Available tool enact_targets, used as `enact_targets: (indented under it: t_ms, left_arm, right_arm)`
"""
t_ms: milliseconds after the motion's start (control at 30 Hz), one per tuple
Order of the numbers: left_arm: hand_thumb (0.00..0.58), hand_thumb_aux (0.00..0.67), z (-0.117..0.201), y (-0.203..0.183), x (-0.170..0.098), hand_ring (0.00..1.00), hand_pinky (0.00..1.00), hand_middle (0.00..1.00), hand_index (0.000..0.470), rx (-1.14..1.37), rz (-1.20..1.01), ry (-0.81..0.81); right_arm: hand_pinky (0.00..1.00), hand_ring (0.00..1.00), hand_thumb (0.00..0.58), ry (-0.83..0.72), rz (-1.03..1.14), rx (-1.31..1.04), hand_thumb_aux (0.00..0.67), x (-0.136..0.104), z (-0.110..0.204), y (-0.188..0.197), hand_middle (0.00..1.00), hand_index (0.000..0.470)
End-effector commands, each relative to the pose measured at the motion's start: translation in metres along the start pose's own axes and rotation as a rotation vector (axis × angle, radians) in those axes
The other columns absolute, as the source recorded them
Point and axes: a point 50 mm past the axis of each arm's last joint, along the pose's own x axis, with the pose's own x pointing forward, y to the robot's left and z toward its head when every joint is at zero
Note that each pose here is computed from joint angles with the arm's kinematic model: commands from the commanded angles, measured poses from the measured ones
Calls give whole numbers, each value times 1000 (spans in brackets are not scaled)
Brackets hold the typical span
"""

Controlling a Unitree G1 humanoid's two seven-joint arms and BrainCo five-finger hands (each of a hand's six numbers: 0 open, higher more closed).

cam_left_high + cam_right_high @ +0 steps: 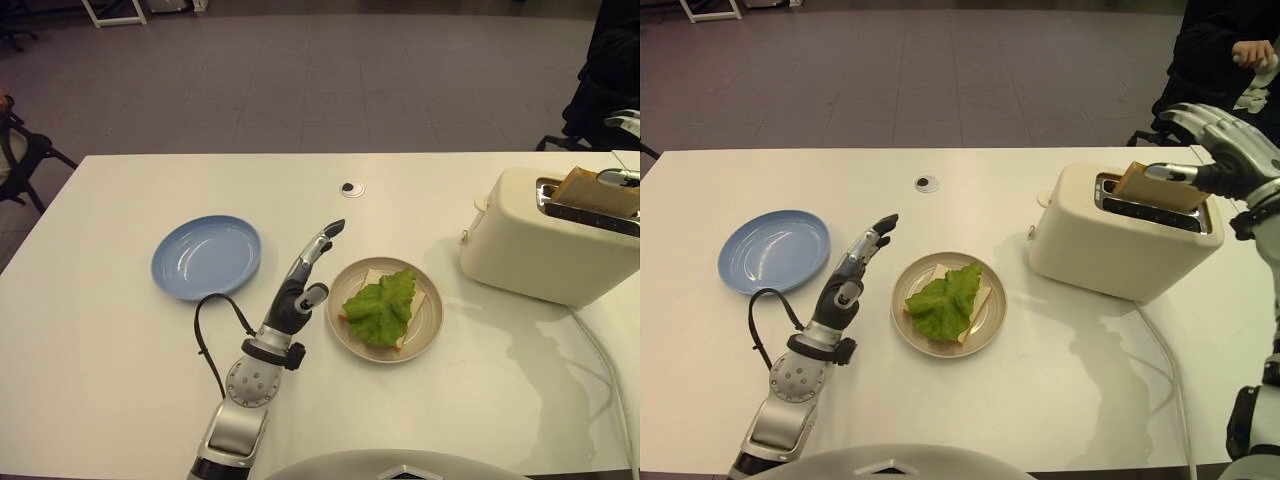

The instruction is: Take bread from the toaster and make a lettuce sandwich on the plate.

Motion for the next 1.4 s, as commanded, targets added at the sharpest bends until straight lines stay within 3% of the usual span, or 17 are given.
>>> enact_targets:
  t_ms: [33,67,100,133,167,333,600,633,667,700,733,767,800,867,1233,1400]
  left_arm:
    - [0,0,-3,-2,-2,0,0,0,0,-10,-15,15]
    - [0,0,-3,-3,-2,0,0,0,0,-12,-17,15]
    - [0,0,-3,-3,-2,0,0,0,0,-14,-20,15]
    - [0,0,-4,-3,-2,0,0,0,0,-15,-23,16]
    - [0,0,-4,-4,-2,0,0,0,0,-16,-26,17]
    - [0,0,-5,-4,-2,0,0,0,0,-20,-35,23]
    - [0,0,-9,-6,-3,0,0,0,0,-21,-44,40]
    - [0,0,-10,-6,-3,0,0,0,0,-20,-45,41]
    - [0,0,-10,-7,-3,0,0,0,0,-20,-46,42]
    - [0,0,-10,-7,-4,0,0,0,0,-20,-47,42]
    - [0,0,-10,-7,-4,0,0,0,0,-20,-47,43]
    - [0,0,-10,-7,-4,0,0,0,0,-20,-48,43]
    - [0,0,-10,-7,-4,0,0,0,0,-19,-48,44]
    - [0,0,-10,-7,-4,0,0,0,0,-19,-48,44]
    - [0,0,-11,-8,-5,0,0,0,0,-17,-54,47]
    - [0,0,-11,-9,-5,0,0,0,0,-17,-53,47]
  right_arm:
    - [0,0,0,42,65,-17,0,0,-11,20,0,0]
    - [0,0,0,44,89,-12,0,0,-11,27,0,0]
    - [0,0,392,38,110,-4,289,0,-10,34,0,203]
    - [0,0,493,26,127,7,410,0,-9,38,0,288]
    - [0,0,543,14,137,14,502,0,-7,41,0,352]
    - [0,0,580,-33,115,63,670,3,-1,41,0,470]
    - [0,0,580,-109,80,120,654,6,8,30,0,459]
    - [0,0,551,-115,86,123,520,6,8,30,0,365]
    - [0,0,454,-119,93,126,357,5,9,31,0,251]
    - [0,0,201,-122,98,129,129,5,9,32,0,90]
    - [0,0,190,-124,101,132,121,5,10,32,0,85]
    - [0,0,363,-124,103,134,260,5,10,32,0,182]
    - [0,0,523,-124,103,136,460,5,10,31,0,323]
    - [0,0,580,-123,100,137,670,6,10,30,0,470]
    - [0,0,580,-136,44,128,670,10,12,13,0,470]
    - [0,0,580,-198,-74,217,670,14,16,-36,0,470]
